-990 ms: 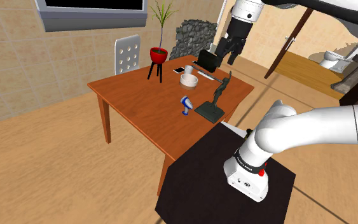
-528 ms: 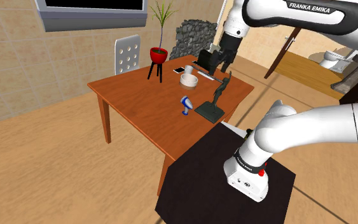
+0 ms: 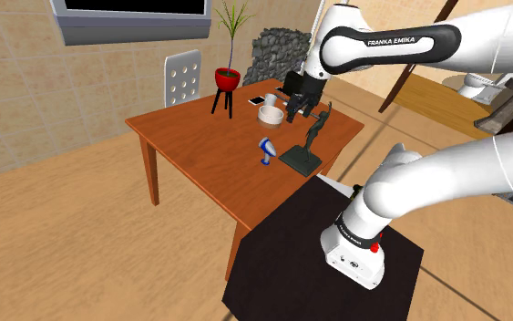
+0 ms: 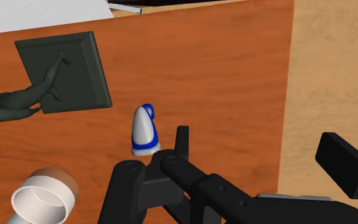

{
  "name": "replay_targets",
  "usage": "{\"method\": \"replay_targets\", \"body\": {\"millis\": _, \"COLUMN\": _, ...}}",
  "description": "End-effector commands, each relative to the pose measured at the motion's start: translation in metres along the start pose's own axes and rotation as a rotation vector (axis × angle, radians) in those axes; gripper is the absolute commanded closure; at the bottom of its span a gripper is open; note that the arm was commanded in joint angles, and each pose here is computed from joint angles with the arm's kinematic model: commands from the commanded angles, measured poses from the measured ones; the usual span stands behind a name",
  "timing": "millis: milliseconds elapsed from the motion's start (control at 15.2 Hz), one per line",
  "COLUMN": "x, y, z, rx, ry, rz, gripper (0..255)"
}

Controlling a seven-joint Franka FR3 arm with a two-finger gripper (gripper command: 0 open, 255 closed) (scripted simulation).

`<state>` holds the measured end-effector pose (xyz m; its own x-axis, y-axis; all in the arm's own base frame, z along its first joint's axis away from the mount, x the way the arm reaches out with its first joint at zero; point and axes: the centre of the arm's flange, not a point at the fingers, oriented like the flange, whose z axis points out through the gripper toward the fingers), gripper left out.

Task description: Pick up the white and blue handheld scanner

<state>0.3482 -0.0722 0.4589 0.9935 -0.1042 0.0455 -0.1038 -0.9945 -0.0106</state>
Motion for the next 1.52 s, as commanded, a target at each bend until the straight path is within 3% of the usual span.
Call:
{"method": "replay_targets", "body": {"millis": 0, "x": 0.013, "y": 0.008, "z": 0.02, "rx": -0.006, "ry": 0.013, "rz": -0.003, "gripper": 0}}
{"method": "replay_targets", "body": {"millis": 1452, "x": 0.141, "y": 0.112, "z": 0.247, "rx": -0.06, "ry": 0.118, "rz": -0.024, "gripper": 0}}
